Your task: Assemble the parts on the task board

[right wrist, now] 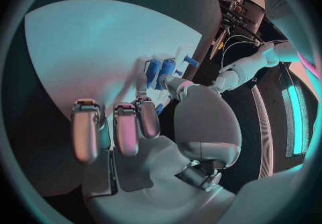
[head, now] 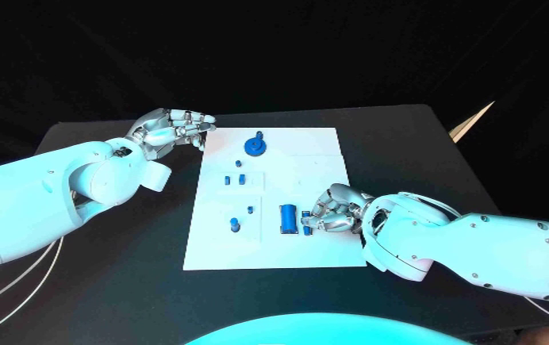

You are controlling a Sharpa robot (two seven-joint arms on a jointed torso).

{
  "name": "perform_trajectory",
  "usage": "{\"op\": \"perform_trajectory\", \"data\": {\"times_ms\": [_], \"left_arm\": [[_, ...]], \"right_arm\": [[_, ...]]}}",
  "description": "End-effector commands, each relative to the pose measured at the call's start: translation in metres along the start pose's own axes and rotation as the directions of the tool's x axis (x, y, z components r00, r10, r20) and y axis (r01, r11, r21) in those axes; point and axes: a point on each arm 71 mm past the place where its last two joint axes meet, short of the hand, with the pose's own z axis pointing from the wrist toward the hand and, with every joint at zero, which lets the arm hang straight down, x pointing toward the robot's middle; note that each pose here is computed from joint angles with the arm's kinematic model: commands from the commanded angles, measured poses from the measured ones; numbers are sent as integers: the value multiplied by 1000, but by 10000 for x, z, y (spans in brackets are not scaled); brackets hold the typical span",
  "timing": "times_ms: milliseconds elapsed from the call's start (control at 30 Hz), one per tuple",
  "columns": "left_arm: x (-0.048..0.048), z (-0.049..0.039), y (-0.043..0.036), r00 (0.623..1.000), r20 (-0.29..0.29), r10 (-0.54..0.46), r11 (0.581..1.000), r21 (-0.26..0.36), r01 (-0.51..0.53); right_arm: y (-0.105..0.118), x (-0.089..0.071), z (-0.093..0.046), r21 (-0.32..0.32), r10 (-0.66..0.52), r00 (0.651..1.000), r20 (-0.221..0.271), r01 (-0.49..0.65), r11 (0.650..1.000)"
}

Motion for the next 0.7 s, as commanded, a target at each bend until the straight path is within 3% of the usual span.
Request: {"op": "perform_trajectory", "data": {"times_ms": [33,700], "left_arm": [[14,2,-8,1000,-6,-1,1000,2,1],[-4,0,-7,1000,1,2,1000,4,-2]], "right_arm": [[11,14,-3,-6,-2,1000,-5,2,1000],[-34,16,-84,-20,-26,998,-49,25,999]]}}
